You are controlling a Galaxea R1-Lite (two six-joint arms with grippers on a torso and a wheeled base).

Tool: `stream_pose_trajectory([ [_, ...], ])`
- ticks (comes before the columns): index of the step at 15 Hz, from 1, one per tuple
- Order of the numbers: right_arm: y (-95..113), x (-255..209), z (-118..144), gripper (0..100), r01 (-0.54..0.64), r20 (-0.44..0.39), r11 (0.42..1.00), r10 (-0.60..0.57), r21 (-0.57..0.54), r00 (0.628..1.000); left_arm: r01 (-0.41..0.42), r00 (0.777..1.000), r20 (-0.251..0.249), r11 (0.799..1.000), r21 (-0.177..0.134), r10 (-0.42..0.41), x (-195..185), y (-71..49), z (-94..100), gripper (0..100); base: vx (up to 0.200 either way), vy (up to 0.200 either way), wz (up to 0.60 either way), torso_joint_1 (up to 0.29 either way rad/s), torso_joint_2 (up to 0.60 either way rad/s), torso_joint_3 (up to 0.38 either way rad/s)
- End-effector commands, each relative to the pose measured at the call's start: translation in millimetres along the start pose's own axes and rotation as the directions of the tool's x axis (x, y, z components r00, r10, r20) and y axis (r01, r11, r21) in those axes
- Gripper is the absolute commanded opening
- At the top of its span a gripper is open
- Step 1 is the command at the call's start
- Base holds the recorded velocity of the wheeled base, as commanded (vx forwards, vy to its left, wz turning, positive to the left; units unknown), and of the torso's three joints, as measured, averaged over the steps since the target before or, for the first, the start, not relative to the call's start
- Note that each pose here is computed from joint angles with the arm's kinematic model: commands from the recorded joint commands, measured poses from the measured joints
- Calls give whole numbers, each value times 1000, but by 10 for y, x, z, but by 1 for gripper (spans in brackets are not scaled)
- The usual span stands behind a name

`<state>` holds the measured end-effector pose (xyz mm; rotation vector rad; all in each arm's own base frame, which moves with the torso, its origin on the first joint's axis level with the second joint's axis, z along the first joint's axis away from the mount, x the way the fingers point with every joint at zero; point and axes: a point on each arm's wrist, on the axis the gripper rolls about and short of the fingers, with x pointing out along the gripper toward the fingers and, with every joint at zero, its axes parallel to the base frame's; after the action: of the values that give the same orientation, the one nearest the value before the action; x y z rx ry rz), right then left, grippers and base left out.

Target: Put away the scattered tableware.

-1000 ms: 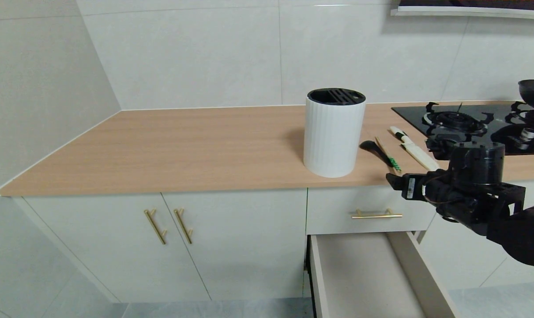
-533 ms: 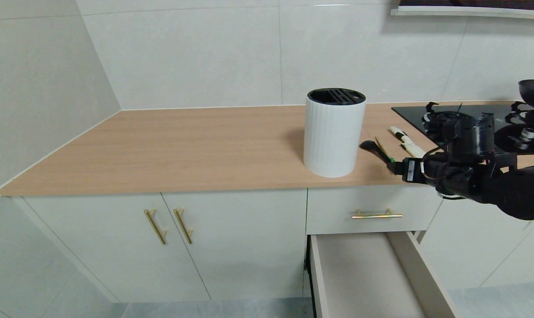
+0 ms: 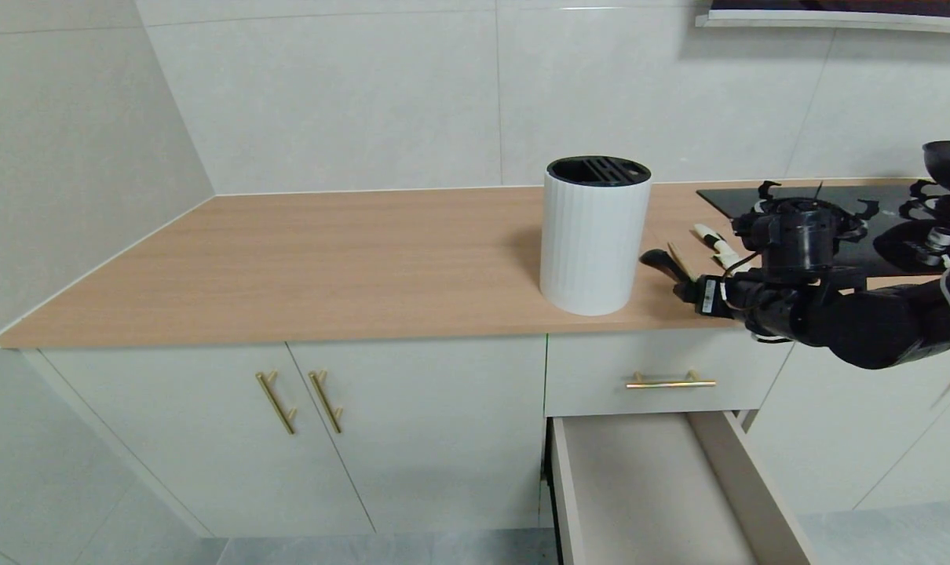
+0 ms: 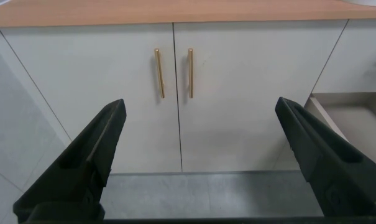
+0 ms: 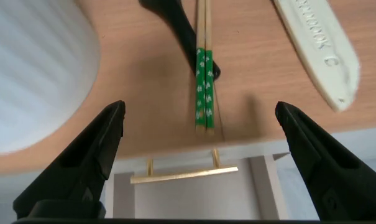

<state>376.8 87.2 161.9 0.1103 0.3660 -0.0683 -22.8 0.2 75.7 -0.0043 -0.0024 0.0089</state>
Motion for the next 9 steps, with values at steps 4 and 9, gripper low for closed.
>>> stream_pose_trajectory([
  [4,8,148,-114,100,9,-22,1000,-9,-5,1000,0,1000,1,1000,0,0,0,0,1,100,0,0,0,0,0,0],
  [9,-29,223,-112,100,22,-18,1000,-22,3,1000,0,1000,1,1000,0,0,0,0,1,100,0,0,0,0,0,0],
])
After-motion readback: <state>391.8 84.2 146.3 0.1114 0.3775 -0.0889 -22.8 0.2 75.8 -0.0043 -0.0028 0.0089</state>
